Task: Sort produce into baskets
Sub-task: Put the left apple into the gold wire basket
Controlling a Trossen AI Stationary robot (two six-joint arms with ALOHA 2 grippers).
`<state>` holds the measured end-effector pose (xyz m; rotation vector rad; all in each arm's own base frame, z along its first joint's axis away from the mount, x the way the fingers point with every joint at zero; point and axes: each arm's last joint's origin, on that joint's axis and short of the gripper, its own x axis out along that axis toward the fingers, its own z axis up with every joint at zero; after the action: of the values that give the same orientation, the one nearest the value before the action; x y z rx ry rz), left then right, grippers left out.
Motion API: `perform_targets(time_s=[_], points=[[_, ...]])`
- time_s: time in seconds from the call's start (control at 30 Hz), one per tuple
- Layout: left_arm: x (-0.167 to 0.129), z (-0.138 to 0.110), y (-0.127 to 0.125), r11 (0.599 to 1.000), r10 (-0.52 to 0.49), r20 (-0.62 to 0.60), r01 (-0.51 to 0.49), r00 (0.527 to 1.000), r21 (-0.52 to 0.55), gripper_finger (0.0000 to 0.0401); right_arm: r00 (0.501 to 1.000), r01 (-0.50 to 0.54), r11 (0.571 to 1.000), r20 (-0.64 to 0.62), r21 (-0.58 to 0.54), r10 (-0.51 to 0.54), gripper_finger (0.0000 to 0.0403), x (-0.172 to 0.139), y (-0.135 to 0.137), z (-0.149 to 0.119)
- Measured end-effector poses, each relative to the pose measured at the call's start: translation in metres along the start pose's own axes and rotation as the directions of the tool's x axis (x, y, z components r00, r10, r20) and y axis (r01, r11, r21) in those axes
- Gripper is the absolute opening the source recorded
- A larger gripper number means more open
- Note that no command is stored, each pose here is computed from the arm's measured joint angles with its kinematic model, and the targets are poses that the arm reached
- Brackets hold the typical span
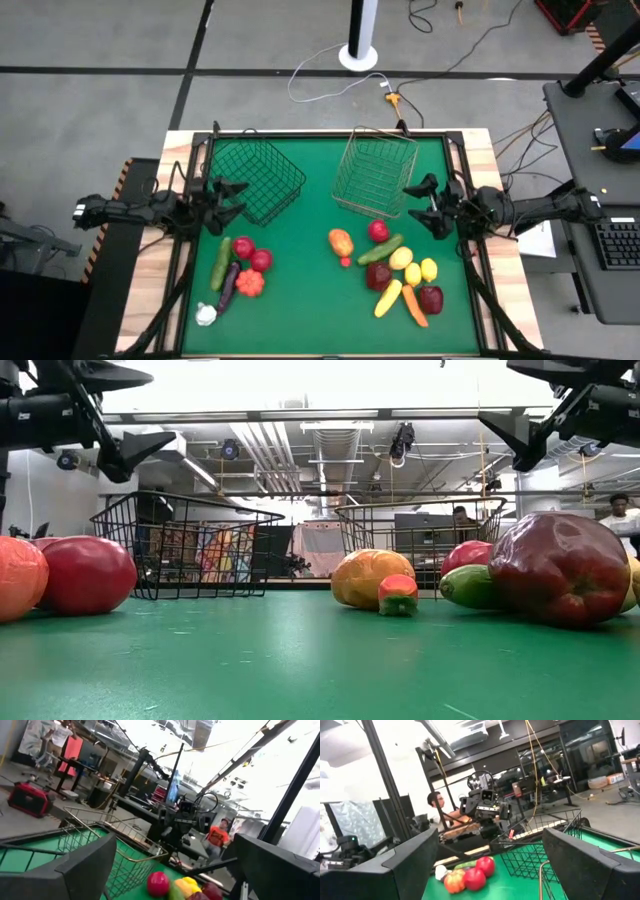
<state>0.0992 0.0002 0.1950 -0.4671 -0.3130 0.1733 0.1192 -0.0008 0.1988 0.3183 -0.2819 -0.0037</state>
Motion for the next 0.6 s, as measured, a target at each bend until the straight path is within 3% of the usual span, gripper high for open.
perform_targets(time_s=[0.17,0.3,0.43,0.6], points=[[0.000,0.002,-0.001,0.998,-0.012,0.020,0.014,1.000,-0.056,0.0384,0.999,-0.012,1.000,0.041,-0.013,0.013,0.0350,0.000,0.001,0.005],[0.000,0.005,-0.003,0.994,-0.059,0.037,0.062,0.998,-0.094,0.0384,0.996,-0.042,0.994,0.087,0.100,0.033,0.0350,0.007,0.009,0.023],[-0.001,0.011,-0.011,0.963,-0.231,0.061,0.237,0.971,-0.128,0.0384,0.998,-0.059,0.992,0.033,0.115,0.056,0.0350,0.027,0.019,0.037],[-0.002,0.022,-0.024,0.879,-0.456,0.152,0.470,0.877,-0.075,0.0384,0.989,-0.019,0.991,-0.145,0.131,0.038,0.0350,0.061,0.033,0.050]])
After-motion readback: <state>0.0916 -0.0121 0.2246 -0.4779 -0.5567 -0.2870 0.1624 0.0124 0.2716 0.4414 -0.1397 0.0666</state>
